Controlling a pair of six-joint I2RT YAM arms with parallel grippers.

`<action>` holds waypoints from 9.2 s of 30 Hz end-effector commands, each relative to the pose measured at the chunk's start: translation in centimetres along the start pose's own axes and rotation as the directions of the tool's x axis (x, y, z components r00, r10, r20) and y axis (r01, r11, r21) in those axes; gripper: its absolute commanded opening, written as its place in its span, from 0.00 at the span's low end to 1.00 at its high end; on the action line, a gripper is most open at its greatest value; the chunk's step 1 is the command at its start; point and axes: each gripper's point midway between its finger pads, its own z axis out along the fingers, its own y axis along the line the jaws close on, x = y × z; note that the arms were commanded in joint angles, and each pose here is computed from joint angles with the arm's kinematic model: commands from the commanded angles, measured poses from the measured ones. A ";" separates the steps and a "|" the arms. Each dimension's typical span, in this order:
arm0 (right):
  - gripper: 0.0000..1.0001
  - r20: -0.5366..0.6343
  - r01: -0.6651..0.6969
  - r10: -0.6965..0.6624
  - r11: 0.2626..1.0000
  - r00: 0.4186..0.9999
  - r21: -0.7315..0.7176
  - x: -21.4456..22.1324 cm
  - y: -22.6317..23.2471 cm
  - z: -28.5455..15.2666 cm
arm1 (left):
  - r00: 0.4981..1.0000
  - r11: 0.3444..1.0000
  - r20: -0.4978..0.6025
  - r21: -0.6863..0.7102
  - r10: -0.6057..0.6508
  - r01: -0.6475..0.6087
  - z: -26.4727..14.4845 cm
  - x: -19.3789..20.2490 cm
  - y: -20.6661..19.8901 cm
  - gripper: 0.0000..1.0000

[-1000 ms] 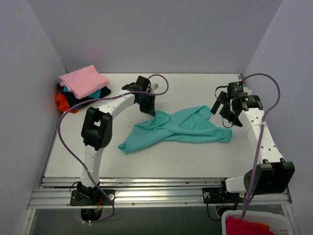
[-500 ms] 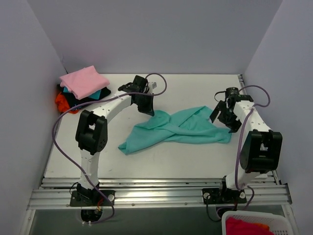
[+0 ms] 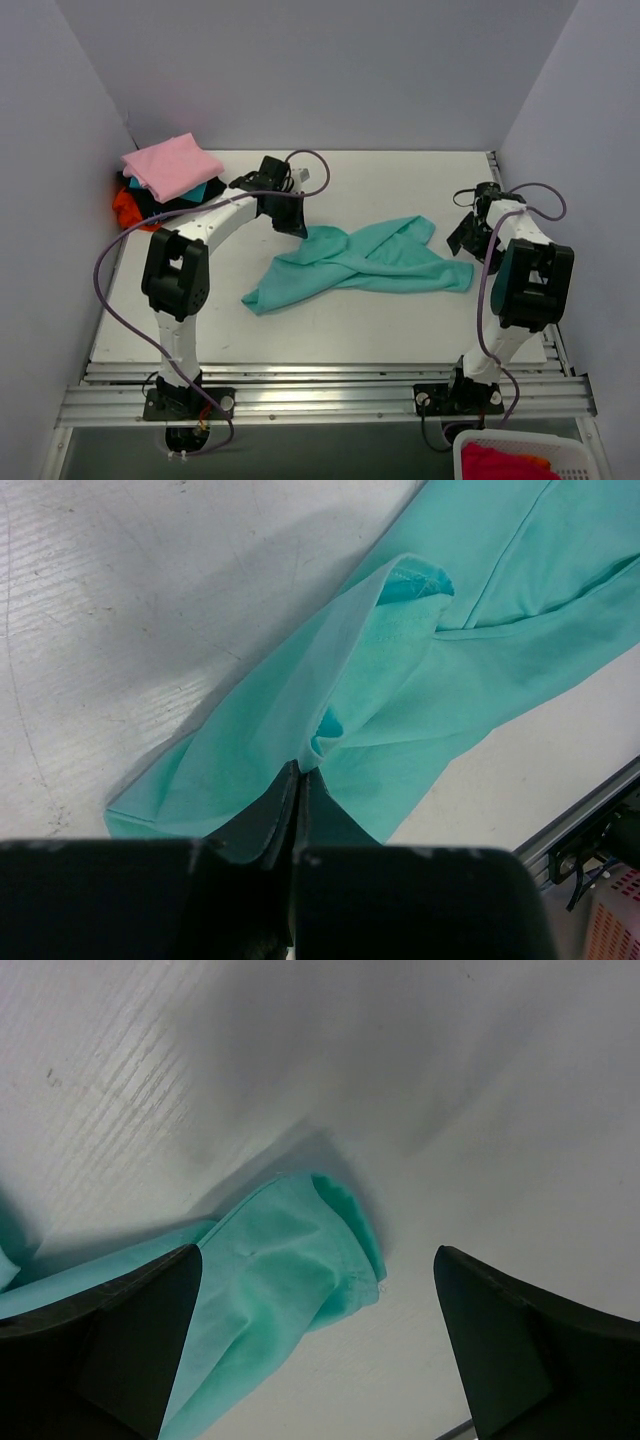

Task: Fold and stack the t-shirts
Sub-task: Flatten the tshirt out, then fold the tshirt

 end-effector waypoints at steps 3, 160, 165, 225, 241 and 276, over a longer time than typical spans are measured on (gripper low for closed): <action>0.95 0.024 -0.036 0.035 0.999 0.999 0.037 -1.2 -0.1 0.5 | 0.995 0.998 0.098 0.063 0.019 -0.025 -2.4 -2.3 -1.6 0.02; 0.34 0.417 0.022 0.166 0.912 0.894 -0.410 -4.9 9.9 -10.9 | 0.836 0.946 0.494 -0.076 -0.238 0.314 -6.3 -13.4 9.9 0.87; 0.00 0.326 0.062 0.057 0.937 0.944 -0.344 -3.8 12.4 -5.9 | 0.897 0.971 0.403 -0.067 -0.182 0.227 -2.9 -13.8 9.0 0.68; 0.98 0.507 -0.084 0.143 0.987 0.850 -0.138 -14.4 6.5 -8.1 | 0.797 0.852 0.588 -0.342 -0.136 0.397 -14.8 -13.3 13.6 0.94; 0.44 0.465 -0.058 0.309 0.876 0.830 -0.478 -4.8 0.2 -21.8 | 0.930 0.986 0.331 0.020 -0.161 0.164 -1.8 -12.0 1.5 0.41; 0.00 0.450 -0.043 0.225 0.924 0.864 -0.379 -3.5 -1.3 -22.2 | 0.878 0.928 0.346 -0.050 -0.332 0.370 10.6 -16.8 14.0 0.02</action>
